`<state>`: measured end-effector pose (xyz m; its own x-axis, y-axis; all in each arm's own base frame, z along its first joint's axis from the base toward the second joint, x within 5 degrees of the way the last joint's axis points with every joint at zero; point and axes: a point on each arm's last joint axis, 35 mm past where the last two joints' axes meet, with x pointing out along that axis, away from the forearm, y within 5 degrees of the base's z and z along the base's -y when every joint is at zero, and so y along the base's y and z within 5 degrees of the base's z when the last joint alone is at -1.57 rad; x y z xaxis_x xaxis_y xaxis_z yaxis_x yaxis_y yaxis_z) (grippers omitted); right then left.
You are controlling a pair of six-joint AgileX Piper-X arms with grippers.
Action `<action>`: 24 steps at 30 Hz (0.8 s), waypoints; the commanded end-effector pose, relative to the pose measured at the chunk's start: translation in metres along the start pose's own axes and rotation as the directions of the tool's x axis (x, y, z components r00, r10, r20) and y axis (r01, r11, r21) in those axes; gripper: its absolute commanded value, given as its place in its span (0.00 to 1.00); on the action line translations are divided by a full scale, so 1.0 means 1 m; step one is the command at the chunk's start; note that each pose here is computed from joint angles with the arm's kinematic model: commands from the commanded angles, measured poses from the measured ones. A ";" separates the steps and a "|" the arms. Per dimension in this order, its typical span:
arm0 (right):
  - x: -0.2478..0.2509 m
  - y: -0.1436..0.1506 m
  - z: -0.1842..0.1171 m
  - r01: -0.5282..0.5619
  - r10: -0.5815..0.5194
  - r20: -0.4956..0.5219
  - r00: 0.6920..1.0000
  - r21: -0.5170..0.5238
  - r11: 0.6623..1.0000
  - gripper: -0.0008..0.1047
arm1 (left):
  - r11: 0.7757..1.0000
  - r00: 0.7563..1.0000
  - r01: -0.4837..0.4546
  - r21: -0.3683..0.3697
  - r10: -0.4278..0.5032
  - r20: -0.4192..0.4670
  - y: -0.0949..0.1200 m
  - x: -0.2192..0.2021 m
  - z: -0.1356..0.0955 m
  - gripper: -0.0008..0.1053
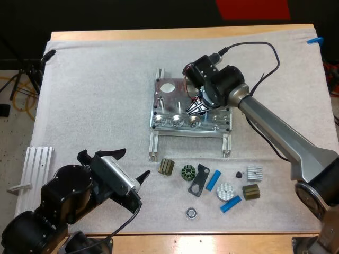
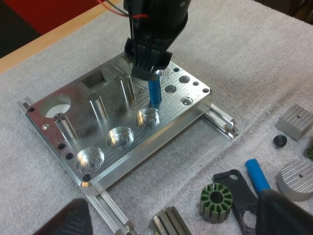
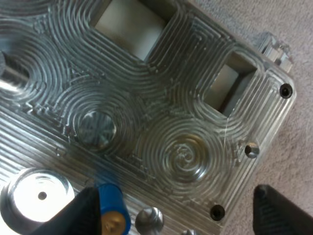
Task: Load cells from left to right
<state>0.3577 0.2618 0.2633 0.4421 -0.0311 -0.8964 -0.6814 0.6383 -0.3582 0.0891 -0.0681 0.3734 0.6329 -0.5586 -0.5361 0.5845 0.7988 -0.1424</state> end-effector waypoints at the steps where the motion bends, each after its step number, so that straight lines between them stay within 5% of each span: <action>1: -0.022 -0.009 0.000 0.010 -0.011 0.046 0.999 0.023 1.000 0.60 | 1.000 1.000 -0.014 -0.011 0.015 0.017 0.000 -0.002 0.002 0.64; 14: -0.123 -0.026 -0.045 -0.039 0.030 0.064 0.998 0.135 0.990 0.60 | 1.000 1.000 0.010 -0.006 -0.010 0.014 -0.001 -0.002 0.002 0.64; 24: -0.173 -0.022 -0.112 -0.043 0.016 0.119 0.993 0.226 0.973 0.60 | 0.973 0.971 0.228 -0.023 -0.229 -0.074 -0.008 0.019 0.006 0.64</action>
<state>0.2346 0.1692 0.3941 0.5000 0.0682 -0.8634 -0.5542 0.7912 -0.2585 0.0993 -0.0844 0.3661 0.4592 -0.6846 -0.5661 0.6872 0.6776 -0.2619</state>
